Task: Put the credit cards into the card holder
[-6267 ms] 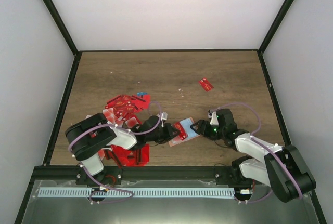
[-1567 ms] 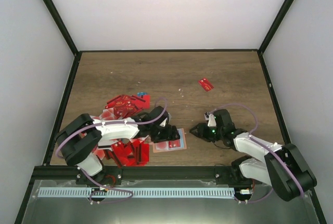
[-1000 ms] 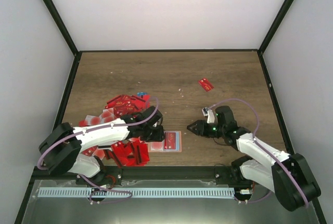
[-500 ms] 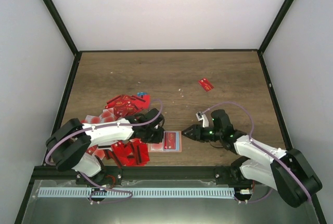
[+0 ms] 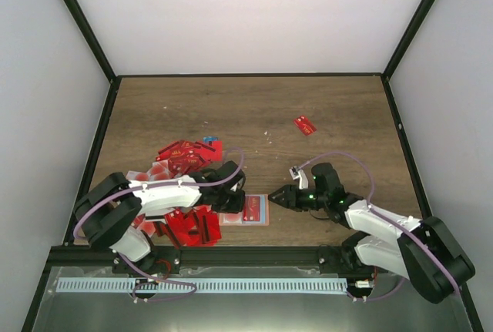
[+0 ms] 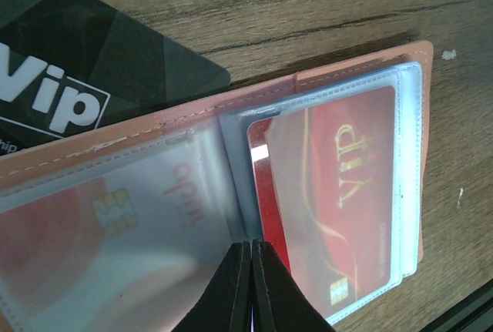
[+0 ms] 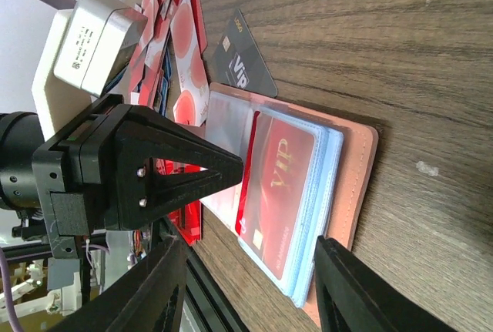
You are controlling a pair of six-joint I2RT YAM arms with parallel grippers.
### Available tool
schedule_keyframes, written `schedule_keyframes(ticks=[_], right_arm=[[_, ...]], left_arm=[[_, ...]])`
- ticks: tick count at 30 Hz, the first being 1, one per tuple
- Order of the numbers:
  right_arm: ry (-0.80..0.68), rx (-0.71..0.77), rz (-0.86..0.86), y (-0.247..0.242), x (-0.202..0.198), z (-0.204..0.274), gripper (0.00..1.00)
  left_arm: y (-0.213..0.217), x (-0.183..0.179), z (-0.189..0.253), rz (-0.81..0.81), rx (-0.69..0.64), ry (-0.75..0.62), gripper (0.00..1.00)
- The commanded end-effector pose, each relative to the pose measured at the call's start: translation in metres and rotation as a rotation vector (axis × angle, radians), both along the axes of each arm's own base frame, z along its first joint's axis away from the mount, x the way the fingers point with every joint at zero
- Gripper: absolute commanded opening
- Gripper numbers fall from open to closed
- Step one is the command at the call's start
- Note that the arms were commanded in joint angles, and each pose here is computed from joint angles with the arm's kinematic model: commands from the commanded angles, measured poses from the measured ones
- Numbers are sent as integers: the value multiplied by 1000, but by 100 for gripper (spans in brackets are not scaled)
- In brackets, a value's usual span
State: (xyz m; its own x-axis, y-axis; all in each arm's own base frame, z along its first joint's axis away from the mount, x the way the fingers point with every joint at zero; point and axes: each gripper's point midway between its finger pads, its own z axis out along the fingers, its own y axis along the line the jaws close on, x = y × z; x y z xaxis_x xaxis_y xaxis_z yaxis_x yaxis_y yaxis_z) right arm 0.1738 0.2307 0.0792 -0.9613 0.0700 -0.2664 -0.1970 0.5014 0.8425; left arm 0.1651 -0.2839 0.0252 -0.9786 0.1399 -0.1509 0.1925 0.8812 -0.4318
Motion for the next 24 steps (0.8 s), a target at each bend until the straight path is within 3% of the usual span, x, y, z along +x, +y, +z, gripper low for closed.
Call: schedule_keyframes(ticks=[1, 24], right_arm=[[-6, 4, 12, 3, -2, -1, 48], [29, -30, 67, 24, -12, -14, 47]], left_arm=[[-5, -2, -3, -30, -10, 2, 4], [5, -10, -40, -39, 110, 23, 4]])
